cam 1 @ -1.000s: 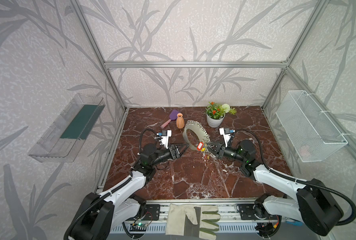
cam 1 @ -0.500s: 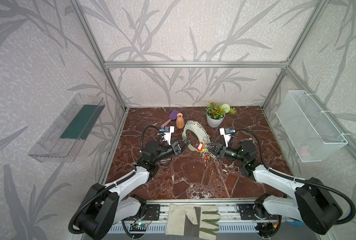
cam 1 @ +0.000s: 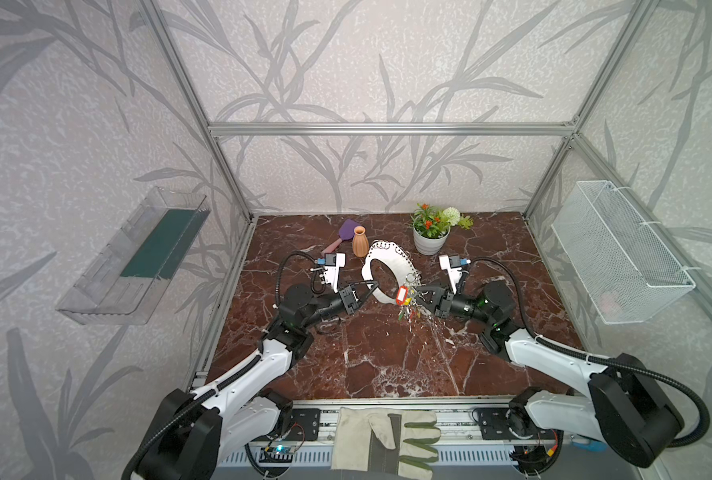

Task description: Put the keys on the keyring

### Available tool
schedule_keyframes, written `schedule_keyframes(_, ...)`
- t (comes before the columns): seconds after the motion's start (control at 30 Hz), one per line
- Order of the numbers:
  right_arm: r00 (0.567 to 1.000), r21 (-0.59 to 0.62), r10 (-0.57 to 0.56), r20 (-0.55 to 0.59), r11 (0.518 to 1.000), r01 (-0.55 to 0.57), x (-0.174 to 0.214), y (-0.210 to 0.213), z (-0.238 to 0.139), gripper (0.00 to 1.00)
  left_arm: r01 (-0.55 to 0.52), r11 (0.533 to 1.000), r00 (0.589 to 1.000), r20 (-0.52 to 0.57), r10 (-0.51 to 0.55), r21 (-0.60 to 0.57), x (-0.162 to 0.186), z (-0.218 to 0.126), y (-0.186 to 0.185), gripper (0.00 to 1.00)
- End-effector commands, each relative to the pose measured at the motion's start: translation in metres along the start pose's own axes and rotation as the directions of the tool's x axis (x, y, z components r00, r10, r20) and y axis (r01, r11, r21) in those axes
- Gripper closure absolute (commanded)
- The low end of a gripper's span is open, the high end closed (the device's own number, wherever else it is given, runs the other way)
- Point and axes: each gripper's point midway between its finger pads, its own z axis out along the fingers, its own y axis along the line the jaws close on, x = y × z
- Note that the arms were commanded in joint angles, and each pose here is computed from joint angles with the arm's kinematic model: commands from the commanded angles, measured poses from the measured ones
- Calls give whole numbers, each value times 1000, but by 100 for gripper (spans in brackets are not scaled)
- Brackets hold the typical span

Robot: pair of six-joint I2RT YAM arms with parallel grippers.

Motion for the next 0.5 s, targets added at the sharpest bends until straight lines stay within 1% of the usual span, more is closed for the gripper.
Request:
schedule_keyframes(0.0,995,23,-80,63,997,79,-15,2,-4,82,-1,994,1000,-7,0,-111,-8,-6,1,100)
schedule_keyframes(0.03,994,39,-86,66,996,84,-16,1,-5,77,-1,987,1000,-28,-4,-162,-6,-9,6,100)
schedule_keyframes(0.1,992,108,-99,75,990,90,-20,-8,-10,61,-15,958,998,-58,-1,-286,-5,-21,15,100)
schedule_keyframes(0.2,991,218,-119,62,970,103,-23,-22,-20,47,-48,906,994,-112,1,-421,-7,-39,19,100)
schedule_keyframes(0.27,987,254,-147,63,959,126,-27,-23,-26,43,-74,876,988,-152,2,-476,-9,-47,18,100)
schedule_keyframes(0.33,981,299,-188,54,940,163,-29,-23,-31,40,-94,832,985,-173,-2,-547,-13,-56,21,100)
schedule_keyframes(0.37,979,332,-198,49,928,171,-29,-27,-35,37,-130,810,978,-207,11,-572,-16,-61,19,100)
schedule_keyframes(0.43,975,379,-218,41,906,187,-31,-31,-40,36,-178,785,964,-267,17,-594,-20,-67,13,100)
schedule_keyframes(0.47,974,402,-224,34,895,192,-30,-34,-43,35,-206,762,954,-300,15,-614,-22,-71,11,100)
